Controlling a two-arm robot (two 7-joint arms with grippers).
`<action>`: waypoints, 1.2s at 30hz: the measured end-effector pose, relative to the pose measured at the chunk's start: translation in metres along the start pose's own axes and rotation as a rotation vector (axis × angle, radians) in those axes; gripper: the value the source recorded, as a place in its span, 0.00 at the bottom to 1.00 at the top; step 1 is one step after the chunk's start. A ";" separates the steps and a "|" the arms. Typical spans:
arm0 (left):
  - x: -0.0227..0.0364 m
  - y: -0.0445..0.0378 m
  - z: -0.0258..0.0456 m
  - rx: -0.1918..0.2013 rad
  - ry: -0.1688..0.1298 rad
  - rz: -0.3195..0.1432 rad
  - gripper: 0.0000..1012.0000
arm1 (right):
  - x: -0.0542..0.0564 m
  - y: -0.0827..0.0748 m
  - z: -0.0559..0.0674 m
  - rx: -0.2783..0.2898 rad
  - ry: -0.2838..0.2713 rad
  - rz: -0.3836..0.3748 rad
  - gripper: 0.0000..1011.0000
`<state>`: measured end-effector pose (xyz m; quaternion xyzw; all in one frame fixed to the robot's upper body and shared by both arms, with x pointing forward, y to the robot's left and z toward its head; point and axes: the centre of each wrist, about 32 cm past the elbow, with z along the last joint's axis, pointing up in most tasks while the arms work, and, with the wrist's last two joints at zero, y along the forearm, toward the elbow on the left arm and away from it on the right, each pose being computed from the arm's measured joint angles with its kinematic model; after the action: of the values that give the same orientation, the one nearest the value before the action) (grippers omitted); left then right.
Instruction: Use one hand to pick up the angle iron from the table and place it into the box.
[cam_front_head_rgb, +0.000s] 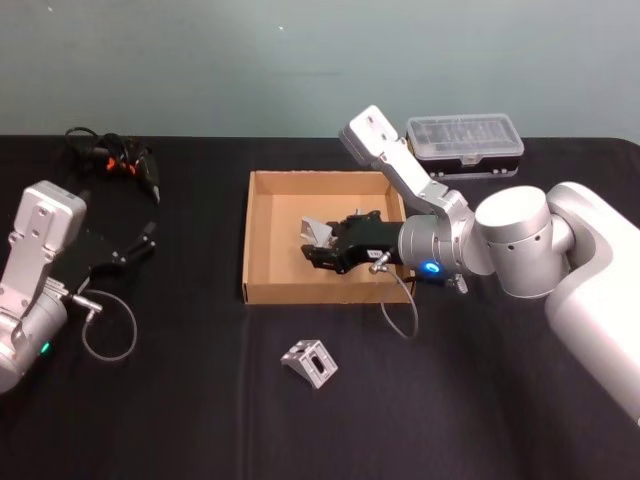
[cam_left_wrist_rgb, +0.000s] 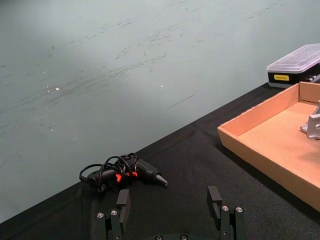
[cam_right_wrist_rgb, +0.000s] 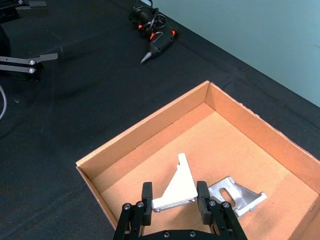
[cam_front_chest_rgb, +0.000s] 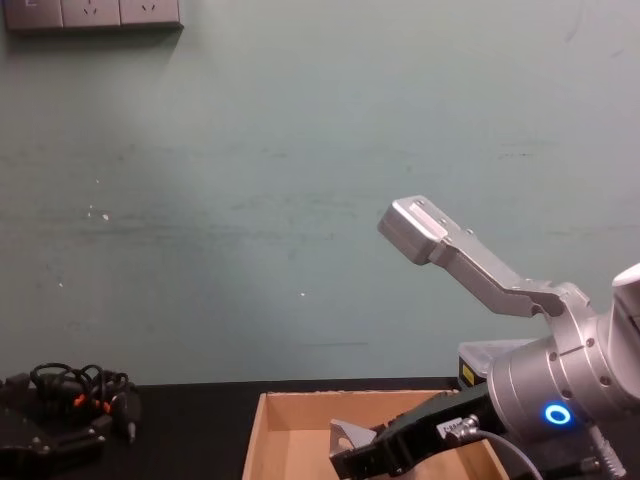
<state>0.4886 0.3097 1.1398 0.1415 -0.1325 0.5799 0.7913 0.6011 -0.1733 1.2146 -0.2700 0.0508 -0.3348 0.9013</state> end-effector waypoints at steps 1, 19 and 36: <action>0.0000 0.0000 0.0000 0.000 0.000 0.000 1.00 | 0.000 0.000 0.000 0.001 -0.001 0.000 0.53; 0.0000 0.0000 0.0000 0.000 0.000 0.000 1.00 | 0.000 -0.002 0.000 0.005 0.000 -0.002 0.56; 0.0000 0.0000 0.0000 0.000 0.000 0.000 1.00 | 0.000 -0.003 0.000 0.005 0.002 -0.004 0.99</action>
<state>0.4886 0.3097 1.1398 0.1415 -0.1325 0.5799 0.7913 0.5993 -0.1747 1.2158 -0.2675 0.0503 -0.3371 0.9013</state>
